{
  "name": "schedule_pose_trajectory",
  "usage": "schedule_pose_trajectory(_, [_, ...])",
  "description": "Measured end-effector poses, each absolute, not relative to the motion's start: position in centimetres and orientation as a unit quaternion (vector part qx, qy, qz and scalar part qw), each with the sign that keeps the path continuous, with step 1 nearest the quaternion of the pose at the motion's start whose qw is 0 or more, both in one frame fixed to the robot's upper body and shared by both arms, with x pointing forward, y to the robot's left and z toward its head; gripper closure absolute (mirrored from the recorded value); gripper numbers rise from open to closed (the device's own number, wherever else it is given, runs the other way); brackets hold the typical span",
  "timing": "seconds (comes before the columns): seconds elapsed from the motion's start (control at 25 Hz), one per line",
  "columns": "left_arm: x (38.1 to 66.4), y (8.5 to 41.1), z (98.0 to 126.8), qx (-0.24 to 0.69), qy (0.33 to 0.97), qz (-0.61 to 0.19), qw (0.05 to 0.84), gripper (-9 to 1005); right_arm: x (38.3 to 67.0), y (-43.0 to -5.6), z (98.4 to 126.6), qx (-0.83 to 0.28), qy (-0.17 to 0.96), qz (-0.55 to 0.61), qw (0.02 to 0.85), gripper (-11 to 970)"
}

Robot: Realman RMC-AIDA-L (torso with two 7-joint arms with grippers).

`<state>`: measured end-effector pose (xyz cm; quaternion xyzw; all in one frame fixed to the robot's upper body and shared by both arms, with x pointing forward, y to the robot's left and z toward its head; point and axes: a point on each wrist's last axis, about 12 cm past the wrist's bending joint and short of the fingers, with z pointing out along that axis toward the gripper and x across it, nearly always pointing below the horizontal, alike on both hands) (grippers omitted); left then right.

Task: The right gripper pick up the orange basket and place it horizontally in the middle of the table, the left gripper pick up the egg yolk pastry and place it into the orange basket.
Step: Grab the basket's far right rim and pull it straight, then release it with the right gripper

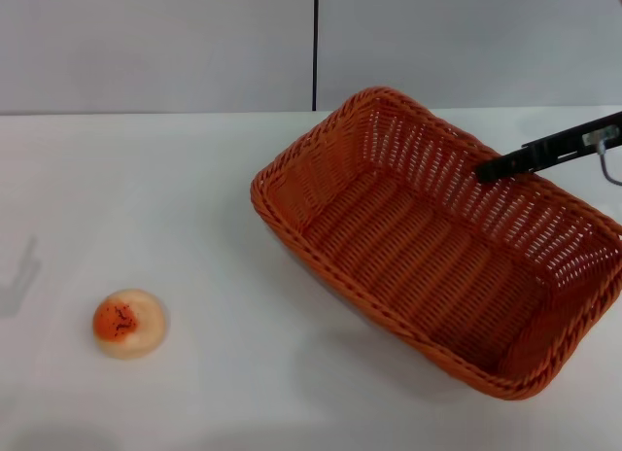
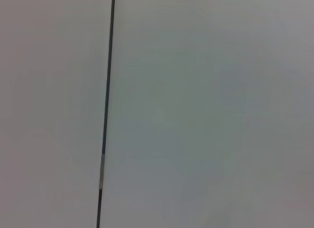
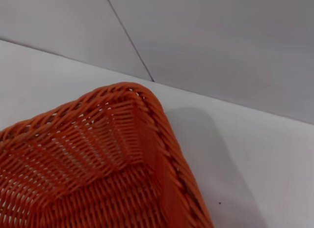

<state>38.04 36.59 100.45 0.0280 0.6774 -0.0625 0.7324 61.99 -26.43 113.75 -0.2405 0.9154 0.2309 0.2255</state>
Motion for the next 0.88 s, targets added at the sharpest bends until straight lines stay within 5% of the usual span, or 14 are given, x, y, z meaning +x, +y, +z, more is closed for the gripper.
schedule_pose_trajectory(0.88, [37.6, 36.7, 100.4, 0.028, 0.678, -0.062, 0.732, 182, 62.3, -24.5, 111.7, -0.233, 0.898, 0.272, 0.255, 308])
